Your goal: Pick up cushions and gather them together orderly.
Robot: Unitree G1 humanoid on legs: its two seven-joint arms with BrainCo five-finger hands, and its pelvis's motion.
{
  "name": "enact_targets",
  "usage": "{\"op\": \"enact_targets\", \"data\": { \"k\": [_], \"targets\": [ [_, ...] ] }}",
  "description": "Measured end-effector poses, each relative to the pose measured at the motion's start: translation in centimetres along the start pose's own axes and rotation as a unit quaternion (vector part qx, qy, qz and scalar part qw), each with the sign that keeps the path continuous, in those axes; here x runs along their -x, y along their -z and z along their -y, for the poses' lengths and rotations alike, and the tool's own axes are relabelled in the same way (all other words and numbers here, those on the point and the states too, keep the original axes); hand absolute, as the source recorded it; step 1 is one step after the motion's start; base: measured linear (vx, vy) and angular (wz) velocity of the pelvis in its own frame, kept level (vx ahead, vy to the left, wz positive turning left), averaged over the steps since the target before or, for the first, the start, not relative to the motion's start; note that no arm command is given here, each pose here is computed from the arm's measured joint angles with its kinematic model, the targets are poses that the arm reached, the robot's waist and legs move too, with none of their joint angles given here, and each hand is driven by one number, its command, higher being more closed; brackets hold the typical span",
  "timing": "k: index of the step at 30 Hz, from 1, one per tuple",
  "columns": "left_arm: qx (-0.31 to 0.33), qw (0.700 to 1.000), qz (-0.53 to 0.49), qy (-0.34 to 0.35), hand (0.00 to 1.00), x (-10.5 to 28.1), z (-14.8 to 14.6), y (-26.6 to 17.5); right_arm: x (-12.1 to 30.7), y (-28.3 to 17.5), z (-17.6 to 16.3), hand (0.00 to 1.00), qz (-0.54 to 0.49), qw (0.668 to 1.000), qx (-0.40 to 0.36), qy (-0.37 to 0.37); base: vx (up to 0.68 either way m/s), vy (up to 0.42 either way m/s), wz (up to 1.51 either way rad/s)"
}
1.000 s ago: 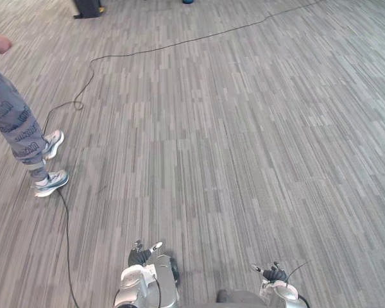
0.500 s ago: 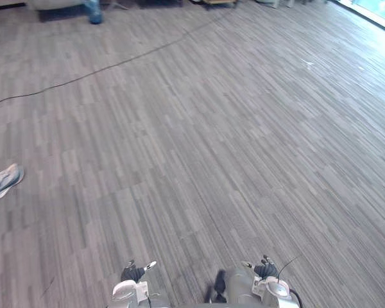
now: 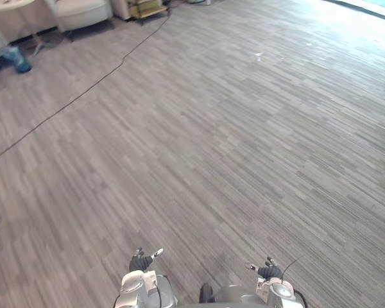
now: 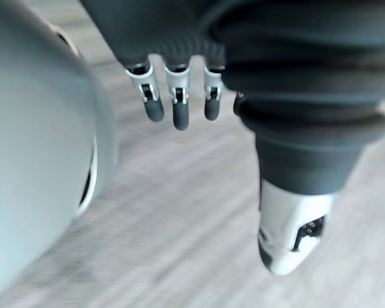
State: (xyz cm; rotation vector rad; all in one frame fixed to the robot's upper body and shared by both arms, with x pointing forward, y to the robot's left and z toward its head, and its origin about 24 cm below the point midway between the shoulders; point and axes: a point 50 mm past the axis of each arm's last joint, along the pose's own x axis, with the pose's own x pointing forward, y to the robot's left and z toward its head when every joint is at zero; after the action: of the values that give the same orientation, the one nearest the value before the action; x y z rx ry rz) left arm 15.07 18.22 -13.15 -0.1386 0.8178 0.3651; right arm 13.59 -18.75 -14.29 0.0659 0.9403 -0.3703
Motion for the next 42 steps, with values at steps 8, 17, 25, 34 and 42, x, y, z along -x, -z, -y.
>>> {"op": "enact_targets", "data": {
  "k": [8,17,25,34,42],
  "targets": [
    [-0.022,0.999,-0.026,-0.021,0.0,-0.3,-1.9,0.7,0.9,1.9,-1.7,0.0,-0.022,1.0,0.0,-0.023,0.68,0.34,-0.85],
    [-0.079,0.994,-0.07,0.017,0.0,-0.2,-0.1,2.5,-0.2,-1.1,-0.2,0.0,0.026,0.999,0.038,-0.018,0.51,0.107,-0.25],
    [-0.066,0.995,-0.073,0.016,0.0,0.1,0.6,2.8,-0.7,-2.4,0.3,0.0,0.036,0.998,0.042,-0.007,0.72,-0.143,-0.01],
    [-0.045,0.999,-0.018,-0.003,0.0,-0.2,-0.5,0.7,-0.3,0.0,-0.6,0.0,-0.007,0.999,0.049,-0.015,0.56,0.067,-0.72],
    [-0.097,0.994,-0.051,-0.022,0.0,-0.3,-3.1,1.7,-0.1,1.5,-0.5,0.0,-0.035,0.998,0.057,-0.015,0.67,0.324,-0.32]
  ]
}}
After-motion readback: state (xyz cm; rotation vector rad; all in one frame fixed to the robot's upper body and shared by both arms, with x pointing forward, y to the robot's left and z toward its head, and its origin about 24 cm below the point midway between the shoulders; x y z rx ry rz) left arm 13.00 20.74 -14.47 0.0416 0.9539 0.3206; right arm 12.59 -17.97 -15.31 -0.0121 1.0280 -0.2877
